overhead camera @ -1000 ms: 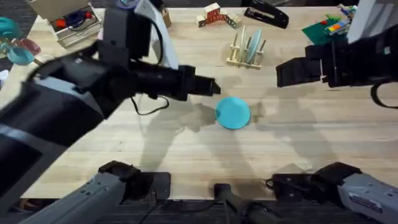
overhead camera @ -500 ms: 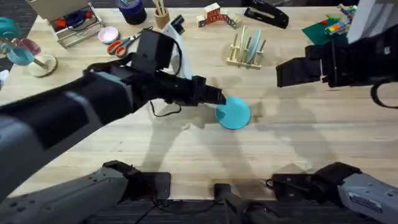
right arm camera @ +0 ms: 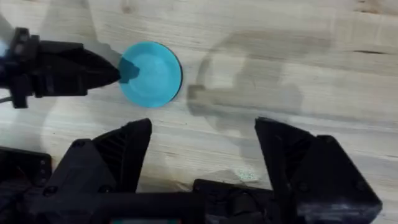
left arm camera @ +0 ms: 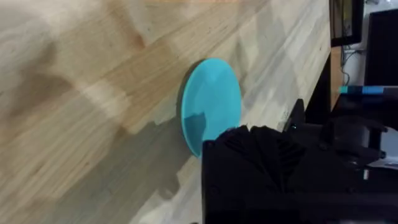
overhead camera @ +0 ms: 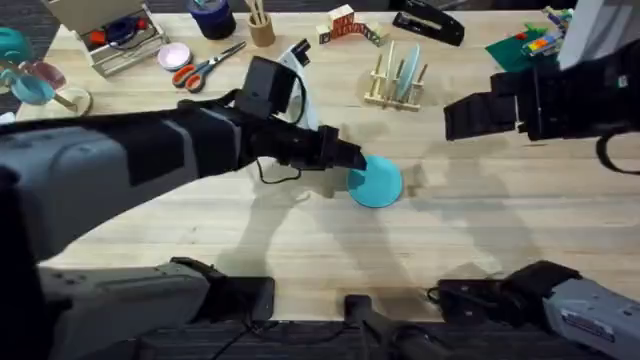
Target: Pick up the plates from the table one by one and place each into a slot on the dish rack.
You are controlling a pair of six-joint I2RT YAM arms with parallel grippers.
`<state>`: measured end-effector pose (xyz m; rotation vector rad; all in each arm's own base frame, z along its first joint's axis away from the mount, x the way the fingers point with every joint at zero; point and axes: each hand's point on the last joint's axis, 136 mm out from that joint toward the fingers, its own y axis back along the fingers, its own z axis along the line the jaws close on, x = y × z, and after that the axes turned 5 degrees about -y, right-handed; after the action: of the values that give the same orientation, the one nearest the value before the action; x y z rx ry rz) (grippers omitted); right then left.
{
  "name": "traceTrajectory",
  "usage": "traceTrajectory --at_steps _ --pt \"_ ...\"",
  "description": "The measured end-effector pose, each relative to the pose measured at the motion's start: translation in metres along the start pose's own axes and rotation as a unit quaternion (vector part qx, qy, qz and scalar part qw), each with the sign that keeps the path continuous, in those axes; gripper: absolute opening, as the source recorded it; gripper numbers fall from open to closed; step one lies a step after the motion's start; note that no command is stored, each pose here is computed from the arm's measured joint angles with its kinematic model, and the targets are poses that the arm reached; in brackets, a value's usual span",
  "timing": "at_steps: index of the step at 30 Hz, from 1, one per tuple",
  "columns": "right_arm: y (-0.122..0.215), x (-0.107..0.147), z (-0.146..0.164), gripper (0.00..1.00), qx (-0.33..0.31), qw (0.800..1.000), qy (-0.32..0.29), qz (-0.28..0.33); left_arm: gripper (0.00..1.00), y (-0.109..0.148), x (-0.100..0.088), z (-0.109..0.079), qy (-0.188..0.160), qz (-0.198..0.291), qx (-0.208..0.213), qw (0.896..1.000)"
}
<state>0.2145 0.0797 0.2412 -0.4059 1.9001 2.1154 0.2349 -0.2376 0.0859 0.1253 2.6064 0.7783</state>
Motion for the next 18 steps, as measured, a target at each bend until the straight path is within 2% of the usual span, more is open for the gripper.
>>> traceTrajectory --at_steps 7,10,18 --pt "0.000 0.000 0.000 0.994 0.000 1.000 0.000 0.000 0.042 -0.013 0.006 0.006 0.003 0.016 0.003 1.000" --pt "0.000 0.000 0.000 0.995 0.000 1.000 0.002 0.000 0.042 -0.019 0.003 0.012 -0.002 0.013 0.005 1.000" --pt "0.000 0.000 0.000 0.994 0.000 1.000 0.006 0.000 0.042 -0.030 0.012 0.028 0.020 0.032 0.000 0.999"
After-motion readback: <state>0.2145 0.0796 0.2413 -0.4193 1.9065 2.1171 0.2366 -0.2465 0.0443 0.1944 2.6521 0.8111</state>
